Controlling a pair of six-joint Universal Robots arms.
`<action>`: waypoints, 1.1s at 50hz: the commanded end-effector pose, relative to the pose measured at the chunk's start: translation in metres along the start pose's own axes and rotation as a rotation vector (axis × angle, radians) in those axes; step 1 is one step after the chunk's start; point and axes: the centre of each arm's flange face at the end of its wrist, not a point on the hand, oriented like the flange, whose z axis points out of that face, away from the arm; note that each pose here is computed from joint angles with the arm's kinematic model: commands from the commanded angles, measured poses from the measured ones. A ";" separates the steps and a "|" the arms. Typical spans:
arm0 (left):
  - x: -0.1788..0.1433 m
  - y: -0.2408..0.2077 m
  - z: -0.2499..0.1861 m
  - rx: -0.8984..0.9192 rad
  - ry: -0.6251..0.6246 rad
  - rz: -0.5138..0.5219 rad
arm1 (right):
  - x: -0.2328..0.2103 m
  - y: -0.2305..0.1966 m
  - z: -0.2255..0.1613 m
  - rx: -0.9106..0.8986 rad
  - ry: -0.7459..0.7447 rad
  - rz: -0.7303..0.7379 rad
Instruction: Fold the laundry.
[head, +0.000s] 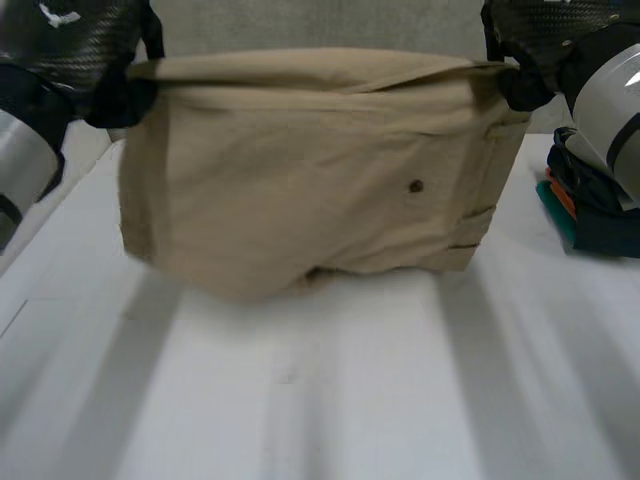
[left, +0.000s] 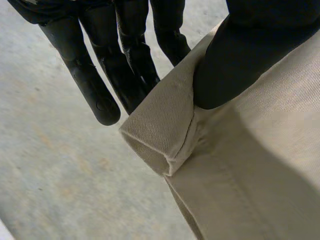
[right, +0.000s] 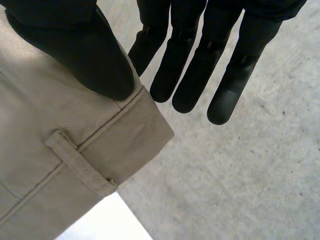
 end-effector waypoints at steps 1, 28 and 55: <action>0.025 0.068 0.031 -0.171 0.101 0.039 | -0.028 0.048 0.031 -0.133 -0.038 -0.082; -0.010 -0.022 0.155 0.509 -0.226 0.249 | 0.008 -0.029 0.124 0.624 0.463 0.050; 0.099 0.161 -0.037 -0.436 0.208 0.158 | -0.120 0.189 0.032 -0.248 -0.171 -0.049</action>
